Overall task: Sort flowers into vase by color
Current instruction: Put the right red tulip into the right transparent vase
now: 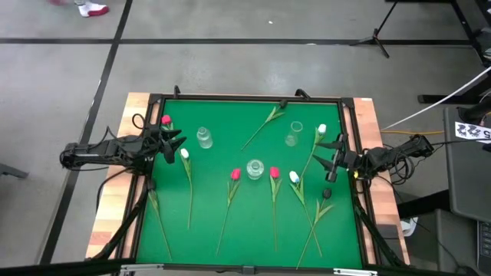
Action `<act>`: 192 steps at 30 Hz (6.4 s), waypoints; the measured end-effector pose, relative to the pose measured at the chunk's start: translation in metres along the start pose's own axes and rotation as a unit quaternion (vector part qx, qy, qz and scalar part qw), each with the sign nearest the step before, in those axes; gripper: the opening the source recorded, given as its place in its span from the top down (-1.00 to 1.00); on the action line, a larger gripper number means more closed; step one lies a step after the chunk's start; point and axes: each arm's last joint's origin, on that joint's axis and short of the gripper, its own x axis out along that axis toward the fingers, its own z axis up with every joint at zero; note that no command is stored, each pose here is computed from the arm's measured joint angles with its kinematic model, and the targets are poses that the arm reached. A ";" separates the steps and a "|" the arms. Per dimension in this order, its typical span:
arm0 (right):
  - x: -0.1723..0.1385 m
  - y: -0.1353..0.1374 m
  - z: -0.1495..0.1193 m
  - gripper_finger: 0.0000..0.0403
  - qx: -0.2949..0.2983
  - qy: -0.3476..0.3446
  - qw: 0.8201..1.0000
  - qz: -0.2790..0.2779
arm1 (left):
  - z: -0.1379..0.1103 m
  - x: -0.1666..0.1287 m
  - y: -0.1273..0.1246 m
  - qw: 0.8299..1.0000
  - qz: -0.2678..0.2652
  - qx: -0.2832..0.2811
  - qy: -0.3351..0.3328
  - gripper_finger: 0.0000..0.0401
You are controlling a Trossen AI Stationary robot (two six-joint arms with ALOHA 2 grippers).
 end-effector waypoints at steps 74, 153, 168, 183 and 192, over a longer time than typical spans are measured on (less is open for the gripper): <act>0.134 0.090 0.191 -0.04 0.337 0.393 0.795 0.317 | -0.005 0.000 0.003 0.990 0.018 -0.136 0.022 -0.15; 0.207 0.153 -0.032 0.71 0.333 0.692 0.617 -0.172 | -0.016 -0.002 0.010 0.994 0.053 -0.067 0.069 -0.15; 0.210 0.149 -0.021 0.97 0.347 0.655 0.642 -0.195 | -0.016 -0.001 0.010 0.994 0.053 -0.066 0.068 -0.15; 0.180 0.092 0.054 0.97 0.300 0.548 0.718 -0.308 | -0.018 -0.002 0.012 0.994 0.058 -0.058 0.076 -0.15; 0.152 0.033 0.124 0.96 0.204 0.301 0.848 -0.385 | -0.017 -0.002 0.012 0.994 0.058 -0.059 0.076 -0.15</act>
